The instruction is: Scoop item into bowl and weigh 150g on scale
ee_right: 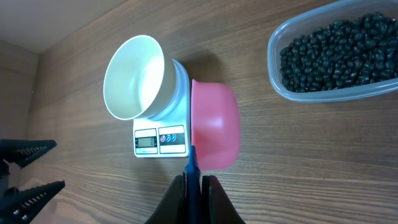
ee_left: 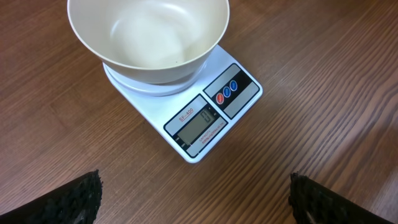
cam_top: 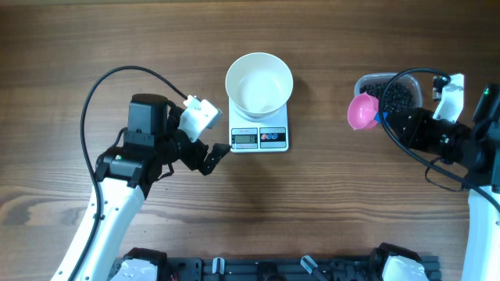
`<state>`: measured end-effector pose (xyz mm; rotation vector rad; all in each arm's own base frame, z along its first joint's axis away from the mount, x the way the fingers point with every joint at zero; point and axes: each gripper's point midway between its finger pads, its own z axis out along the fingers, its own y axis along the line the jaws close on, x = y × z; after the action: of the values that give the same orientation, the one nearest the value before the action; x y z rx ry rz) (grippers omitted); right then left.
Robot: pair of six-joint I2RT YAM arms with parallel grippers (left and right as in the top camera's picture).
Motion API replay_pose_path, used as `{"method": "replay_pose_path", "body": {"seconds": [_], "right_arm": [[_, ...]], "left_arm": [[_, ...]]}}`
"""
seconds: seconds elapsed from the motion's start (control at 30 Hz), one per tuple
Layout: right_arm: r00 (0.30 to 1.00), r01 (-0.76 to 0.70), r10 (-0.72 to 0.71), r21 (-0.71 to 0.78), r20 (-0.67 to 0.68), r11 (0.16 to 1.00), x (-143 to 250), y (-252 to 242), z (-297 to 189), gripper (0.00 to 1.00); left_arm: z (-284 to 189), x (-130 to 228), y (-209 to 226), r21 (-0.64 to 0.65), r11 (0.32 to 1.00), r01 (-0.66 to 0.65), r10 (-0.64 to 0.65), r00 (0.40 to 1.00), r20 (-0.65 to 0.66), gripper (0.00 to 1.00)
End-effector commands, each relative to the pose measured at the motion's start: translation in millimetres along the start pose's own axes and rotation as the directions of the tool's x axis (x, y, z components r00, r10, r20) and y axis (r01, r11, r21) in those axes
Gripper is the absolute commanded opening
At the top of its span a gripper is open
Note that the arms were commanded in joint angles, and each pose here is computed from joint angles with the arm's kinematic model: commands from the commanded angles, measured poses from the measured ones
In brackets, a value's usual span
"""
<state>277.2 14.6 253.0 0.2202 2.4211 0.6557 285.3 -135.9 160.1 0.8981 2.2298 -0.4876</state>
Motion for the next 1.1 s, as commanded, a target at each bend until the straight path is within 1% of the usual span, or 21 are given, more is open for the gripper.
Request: {"method": "replay_pose_path", "body": {"seconds": [0.0,0.17,0.27,0.43,1.07], "right_arm": [[1.0,0.021,-0.021,0.01,0.021,1.0,-7.4,0.5,-3.8,0.04],[1.0,0.021,-0.021,0.01,0.021,1.0,-7.5,0.5,-3.8,0.04],[1.0,0.021,-0.021,0.01,0.021,1.0,-7.4,0.5,-3.8,0.04],[1.0,0.021,-0.021,0.01,0.02,1.0,-7.3,0.5,-3.8,0.04],[1.0,0.016,-0.016,0.01,0.012,1.0,-5.0,0.4,-3.7,0.04]], "left_arm": [[1.6,1.1,-1.5,0.019,1.0,-0.011,0.011,1.0,0.004,1.0],[1.6,1.6,-0.4,0.013,1.0,-0.012,0.012,1.0,0.001,1.0],[1.6,2.4,6.7,-0.026,1.0,-0.016,0.016,1.0,-0.008,1.0],[1.1,-7.7,15.6,-0.07,0.997,-0.039,0.041,0.999,0.026,1.0],[1.0,-8.3,15.8,-0.071,0.997,-0.04,0.042,0.999,0.029,1.0]]}}
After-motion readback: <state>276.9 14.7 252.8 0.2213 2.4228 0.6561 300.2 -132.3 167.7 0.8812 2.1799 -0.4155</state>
